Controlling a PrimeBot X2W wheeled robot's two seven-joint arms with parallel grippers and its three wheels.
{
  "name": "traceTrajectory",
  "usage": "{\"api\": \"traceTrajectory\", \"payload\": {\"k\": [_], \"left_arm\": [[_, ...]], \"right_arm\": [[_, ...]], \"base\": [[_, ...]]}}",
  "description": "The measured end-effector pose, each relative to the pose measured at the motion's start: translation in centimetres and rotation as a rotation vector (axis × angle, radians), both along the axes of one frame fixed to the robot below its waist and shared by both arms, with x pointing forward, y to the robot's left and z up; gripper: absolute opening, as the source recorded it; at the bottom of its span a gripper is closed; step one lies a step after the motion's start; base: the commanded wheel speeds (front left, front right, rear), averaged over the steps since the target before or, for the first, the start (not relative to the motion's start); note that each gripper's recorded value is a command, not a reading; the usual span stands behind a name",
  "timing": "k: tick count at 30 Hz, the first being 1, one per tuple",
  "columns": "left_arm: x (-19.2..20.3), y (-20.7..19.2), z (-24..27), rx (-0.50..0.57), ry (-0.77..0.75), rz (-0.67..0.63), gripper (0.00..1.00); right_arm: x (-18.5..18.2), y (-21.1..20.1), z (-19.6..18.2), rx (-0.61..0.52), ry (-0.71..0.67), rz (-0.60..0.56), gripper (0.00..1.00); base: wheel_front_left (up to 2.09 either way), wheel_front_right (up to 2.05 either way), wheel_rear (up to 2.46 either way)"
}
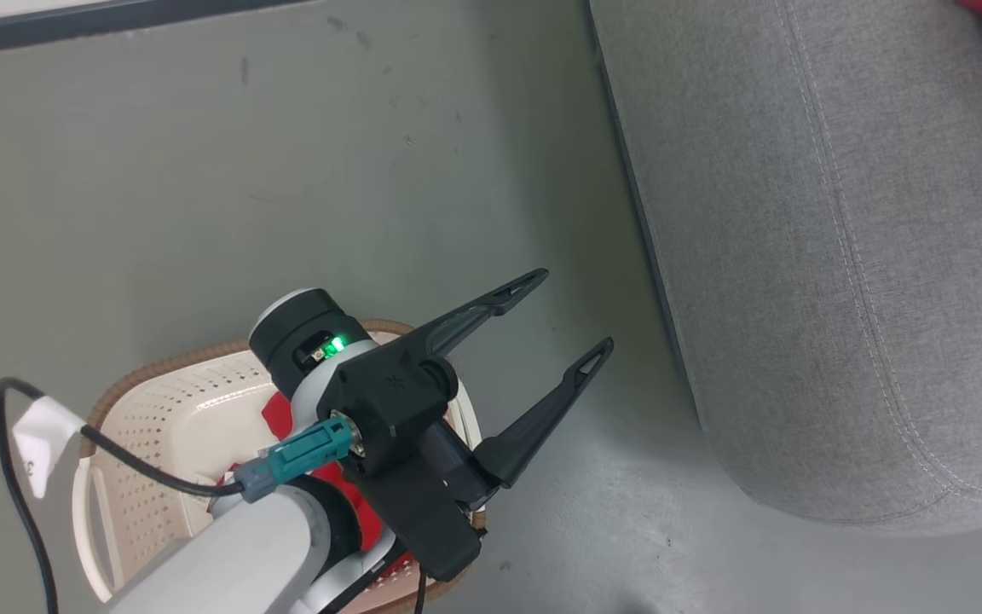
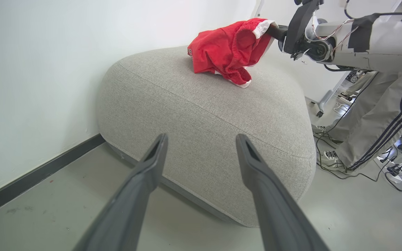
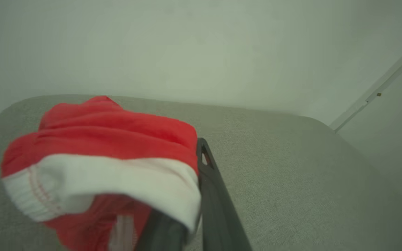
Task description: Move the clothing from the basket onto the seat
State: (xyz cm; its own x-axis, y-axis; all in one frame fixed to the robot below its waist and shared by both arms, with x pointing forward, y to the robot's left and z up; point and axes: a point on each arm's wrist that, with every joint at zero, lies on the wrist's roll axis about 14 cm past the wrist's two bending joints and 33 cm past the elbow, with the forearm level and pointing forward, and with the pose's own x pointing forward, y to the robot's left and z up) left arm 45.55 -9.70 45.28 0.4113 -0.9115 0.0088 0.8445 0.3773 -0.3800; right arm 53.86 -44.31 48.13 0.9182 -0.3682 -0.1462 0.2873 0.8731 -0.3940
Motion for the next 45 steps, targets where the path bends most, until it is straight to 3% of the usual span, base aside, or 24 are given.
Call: {"api": "traceTrajectory", "payload": {"k": [7,9,12,13,14,26,45], "left_arm": [[-0.2,0.2,0.7,-0.004,-0.016,0.007,1.00],[-0.2,0.4,0.8,-0.001,-0.018,0.014,1.00],[-0.1,0.7,1.0,0.001,-0.025,0.027,1.00],[-0.1,0.8,1.2,0.000,-0.029,0.031,1.00],[-0.1,0.9,1.3,0.000,-0.033,0.035,1.00],[-0.4,1.5,2.7,0.008,-0.072,0.061,1.00],[-3.3,2.1,5.4,-0.003,-0.100,0.092,1.00]], "right_arm": [[-2.2,-0.7,-3.7,0.039,0.176,-0.065,0.00],[-2.8,-1.1,-4.6,0.054,0.225,-0.089,0.13],[-3.4,-0.9,-5.5,0.076,0.280,-0.093,0.44],[-3.3,-0.7,-5.6,0.080,0.283,-0.090,0.86],[-3.2,-0.4,-5.6,0.085,0.284,-0.084,1.00],[-4.1,2.4,-6.3,0.134,0.408,-0.007,1.00],[-11.2,0.8,-3.8,0.128,0.547,-0.062,1.00]], "base": [[0.00,0.00,0.00],[0.00,0.00,0.00],[0.00,0.00,0.00],[0.00,0.00,0.00],[0.00,0.00,0.00],[0.00,0.00,0.00],[0.00,0.00,0.00]]}}
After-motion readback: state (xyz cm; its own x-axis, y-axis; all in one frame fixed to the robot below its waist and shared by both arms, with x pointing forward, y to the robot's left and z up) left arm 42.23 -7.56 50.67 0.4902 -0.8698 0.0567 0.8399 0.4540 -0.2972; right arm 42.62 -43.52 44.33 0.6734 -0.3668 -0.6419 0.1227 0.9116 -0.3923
